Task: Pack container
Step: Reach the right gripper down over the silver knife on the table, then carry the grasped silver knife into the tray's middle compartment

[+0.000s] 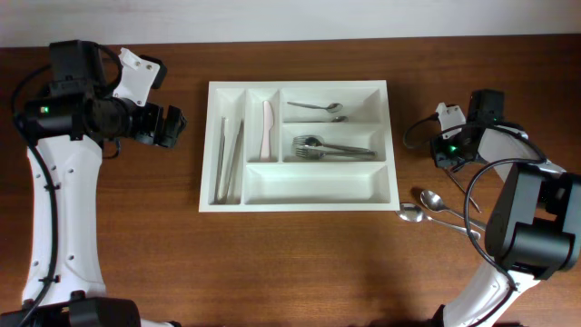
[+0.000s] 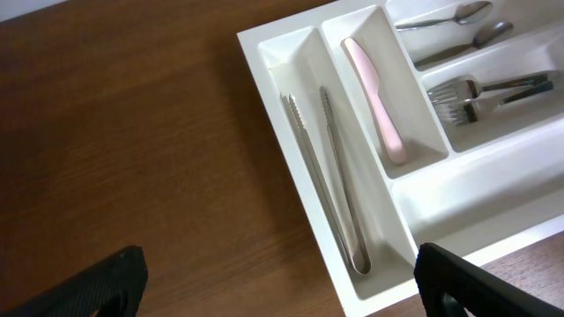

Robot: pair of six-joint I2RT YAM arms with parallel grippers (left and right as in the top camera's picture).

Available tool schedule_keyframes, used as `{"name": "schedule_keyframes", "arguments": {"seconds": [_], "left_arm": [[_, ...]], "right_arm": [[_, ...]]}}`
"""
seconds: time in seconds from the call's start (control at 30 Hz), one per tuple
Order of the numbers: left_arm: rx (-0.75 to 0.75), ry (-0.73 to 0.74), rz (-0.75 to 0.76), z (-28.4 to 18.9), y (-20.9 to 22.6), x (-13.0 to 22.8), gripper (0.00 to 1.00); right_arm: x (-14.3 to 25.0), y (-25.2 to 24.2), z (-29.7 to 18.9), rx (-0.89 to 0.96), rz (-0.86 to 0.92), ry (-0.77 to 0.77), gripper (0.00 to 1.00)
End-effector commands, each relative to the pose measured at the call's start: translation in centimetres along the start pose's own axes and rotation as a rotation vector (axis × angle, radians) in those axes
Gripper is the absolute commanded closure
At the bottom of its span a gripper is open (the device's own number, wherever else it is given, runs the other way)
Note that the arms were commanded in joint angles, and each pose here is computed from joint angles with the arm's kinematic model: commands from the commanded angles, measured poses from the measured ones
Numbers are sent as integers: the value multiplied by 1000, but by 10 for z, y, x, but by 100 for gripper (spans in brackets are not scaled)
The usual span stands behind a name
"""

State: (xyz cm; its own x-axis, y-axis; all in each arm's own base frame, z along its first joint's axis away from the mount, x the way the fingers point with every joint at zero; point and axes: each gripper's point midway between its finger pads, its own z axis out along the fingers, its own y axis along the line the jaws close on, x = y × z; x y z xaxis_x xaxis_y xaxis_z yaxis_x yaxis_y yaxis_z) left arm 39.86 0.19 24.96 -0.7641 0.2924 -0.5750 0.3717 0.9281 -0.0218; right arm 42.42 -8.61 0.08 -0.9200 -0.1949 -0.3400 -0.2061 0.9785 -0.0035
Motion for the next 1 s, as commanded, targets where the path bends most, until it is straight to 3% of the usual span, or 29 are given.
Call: {"name": "schedule_keyframes", "arguments": {"seconds": [0.0, 0.17, 0.3, 0.63, 0.83, 0.97], "left_arm": [[-1, -29, 21, -10, -3, -5, 1], [-1, -29, 21, -10, -3, -5, 1], [-1, -29, 21, -10, -3, -5, 1], [-1, -29, 21, -10, -3, -5, 1], [-1, -29, 22, -10, -3, -5, 1], [-1, -29, 21, -10, -3, -5, 1]], "right_arm": [[9, 3, 15, -11, 9, 33, 89], [7, 3, 14, -8, 8, 27, 96], [-1, 0, 11, 0, 35, 9, 96], [-59, -20, -27, 47, -4, -95, 96], [-114, 12, -82, 42, -333, -125, 96], [-135, 80, -103, -14, -617, -119, 96]]}}
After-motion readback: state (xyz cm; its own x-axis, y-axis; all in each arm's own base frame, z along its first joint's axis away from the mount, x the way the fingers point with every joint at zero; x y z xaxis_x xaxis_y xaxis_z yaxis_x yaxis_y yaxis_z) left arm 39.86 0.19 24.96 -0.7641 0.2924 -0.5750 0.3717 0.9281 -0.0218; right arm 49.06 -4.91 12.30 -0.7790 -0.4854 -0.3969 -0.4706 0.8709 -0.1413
